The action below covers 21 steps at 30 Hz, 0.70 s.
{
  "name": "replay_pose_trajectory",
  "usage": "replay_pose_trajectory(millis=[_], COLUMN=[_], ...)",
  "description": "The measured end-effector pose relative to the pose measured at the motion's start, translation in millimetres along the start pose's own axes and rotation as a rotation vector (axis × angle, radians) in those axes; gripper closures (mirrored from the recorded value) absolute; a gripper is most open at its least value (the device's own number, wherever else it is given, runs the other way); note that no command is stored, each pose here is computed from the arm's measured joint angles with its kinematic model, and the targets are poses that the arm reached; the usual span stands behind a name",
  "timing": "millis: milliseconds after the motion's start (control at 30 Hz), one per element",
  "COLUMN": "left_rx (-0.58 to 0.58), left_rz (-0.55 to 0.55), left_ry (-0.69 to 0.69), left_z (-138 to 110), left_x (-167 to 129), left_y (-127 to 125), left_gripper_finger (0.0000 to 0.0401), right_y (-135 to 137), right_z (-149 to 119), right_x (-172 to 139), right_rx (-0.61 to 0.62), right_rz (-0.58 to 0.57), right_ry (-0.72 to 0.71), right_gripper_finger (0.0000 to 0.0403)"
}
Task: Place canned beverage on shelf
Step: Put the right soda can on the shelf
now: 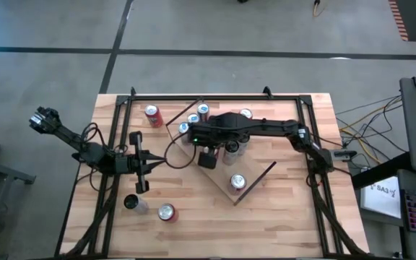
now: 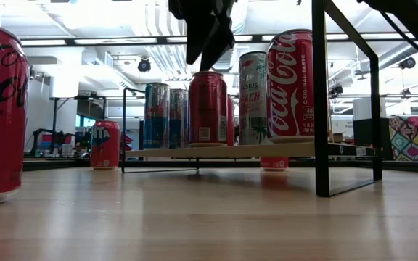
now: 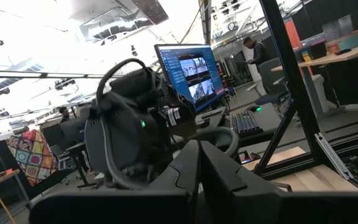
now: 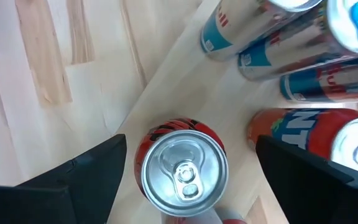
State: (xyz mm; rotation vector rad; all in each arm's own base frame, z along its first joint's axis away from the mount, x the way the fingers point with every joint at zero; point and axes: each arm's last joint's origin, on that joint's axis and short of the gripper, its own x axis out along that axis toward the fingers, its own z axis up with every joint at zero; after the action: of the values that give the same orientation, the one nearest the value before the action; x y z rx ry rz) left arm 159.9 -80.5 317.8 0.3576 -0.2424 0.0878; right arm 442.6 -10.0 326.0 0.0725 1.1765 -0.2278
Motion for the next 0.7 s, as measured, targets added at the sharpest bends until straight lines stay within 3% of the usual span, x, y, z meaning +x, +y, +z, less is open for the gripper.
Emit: replay_pose_trajectory(millis=[433,600,700], left_rx=[0.001,-0.023,-0.087], left_rz=[-0.009,-0.02,-0.018], left_ry=[0.016,0.037,0.036], left_z=[-3.0,-7.6,-9.6], left_x=[2.5,9.6,16.6], left_y=[-3.5,-11.6,-18.0], left_gripper_finger=[0.0401,0.0401,0.0401], right_y=[1.3,28.2,46.0], right_z=[-4.4,-15.5,-25.5], right_x=[-34.3,-62.0,-79.0], right_rx=[-0.004,-0.109,-0.173], right_rz=[-0.033,-0.106,-0.093], right_ry=[-0.085,-0.157,-0.192], right_gripper_finger=[0.0065,0.0073,0.0074])
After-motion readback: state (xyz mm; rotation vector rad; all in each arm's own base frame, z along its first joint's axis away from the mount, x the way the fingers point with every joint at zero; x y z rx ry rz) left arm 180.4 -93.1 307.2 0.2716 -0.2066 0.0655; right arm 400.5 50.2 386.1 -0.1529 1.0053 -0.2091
